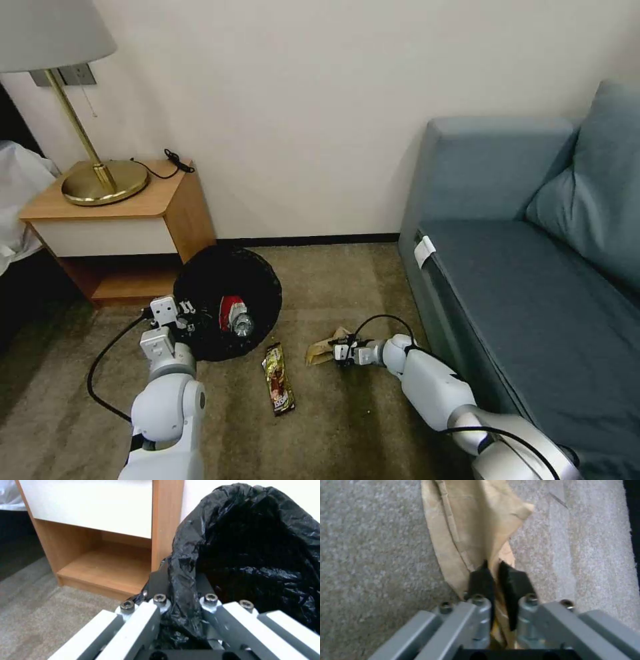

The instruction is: Pick up the trash bin, then pick up the garbage on the floor and place it into the trash bin.

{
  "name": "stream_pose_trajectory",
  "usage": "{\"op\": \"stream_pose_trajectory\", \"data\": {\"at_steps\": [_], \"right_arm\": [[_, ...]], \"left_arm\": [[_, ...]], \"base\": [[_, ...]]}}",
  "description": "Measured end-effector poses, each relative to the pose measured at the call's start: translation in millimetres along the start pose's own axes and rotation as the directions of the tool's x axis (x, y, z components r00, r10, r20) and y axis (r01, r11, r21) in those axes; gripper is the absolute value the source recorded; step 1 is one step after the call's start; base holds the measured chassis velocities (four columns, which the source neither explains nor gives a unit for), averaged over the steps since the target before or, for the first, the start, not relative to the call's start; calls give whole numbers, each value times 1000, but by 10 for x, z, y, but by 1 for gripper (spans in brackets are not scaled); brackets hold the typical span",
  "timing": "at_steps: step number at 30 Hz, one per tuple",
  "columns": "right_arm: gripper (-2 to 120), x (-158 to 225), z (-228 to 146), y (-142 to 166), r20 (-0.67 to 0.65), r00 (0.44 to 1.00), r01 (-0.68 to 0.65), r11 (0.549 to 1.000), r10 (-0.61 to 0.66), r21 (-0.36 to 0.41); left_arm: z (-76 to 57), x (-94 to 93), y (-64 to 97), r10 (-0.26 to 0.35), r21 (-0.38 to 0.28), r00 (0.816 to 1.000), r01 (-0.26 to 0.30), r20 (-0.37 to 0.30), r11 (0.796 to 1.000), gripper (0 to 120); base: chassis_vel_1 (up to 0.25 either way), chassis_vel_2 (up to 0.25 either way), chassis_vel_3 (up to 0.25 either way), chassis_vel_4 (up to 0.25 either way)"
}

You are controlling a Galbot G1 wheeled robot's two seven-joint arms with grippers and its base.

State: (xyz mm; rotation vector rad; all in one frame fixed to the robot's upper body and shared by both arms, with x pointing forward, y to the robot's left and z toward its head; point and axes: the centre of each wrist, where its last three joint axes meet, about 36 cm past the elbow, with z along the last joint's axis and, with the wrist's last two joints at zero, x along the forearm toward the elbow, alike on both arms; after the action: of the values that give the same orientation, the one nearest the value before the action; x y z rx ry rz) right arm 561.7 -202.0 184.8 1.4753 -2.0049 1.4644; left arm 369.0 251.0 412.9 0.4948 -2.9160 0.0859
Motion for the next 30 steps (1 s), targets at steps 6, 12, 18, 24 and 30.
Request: {"op": "stream_pose_trajectory", "data": {"at_steps": [6,12,18,24,30], "right_arm": [[0,27,14,6,6,1000,-14,1000,14,-11],[0,67,-10,4,28,996,-77,996,79,-48],[0,94,-65,30,67,969,-215,944,238,-251],[0,83,-217,17,30,832,-448,702,554,-554],[0,78,-455,-179,-49,664,-559,452,746,-695]], "left_arm": [[17,7,-13,3,1,1000,-3,-5,1000,4],[12,1,-25,5,3,1000,-5,-4,1000,4],[37,-11,-49,12,5,1000,-12,-10,1000,4],[3,-57,-81,26,6,1000,-26,-2,1000,4],[26,-87,-109,41,15,999,-41,-14,999,4]], "base": [[0,0,0,0],[0,0,0,0],[0,0,0,0],[0,0,0,0],[0,0,0,0]]}}
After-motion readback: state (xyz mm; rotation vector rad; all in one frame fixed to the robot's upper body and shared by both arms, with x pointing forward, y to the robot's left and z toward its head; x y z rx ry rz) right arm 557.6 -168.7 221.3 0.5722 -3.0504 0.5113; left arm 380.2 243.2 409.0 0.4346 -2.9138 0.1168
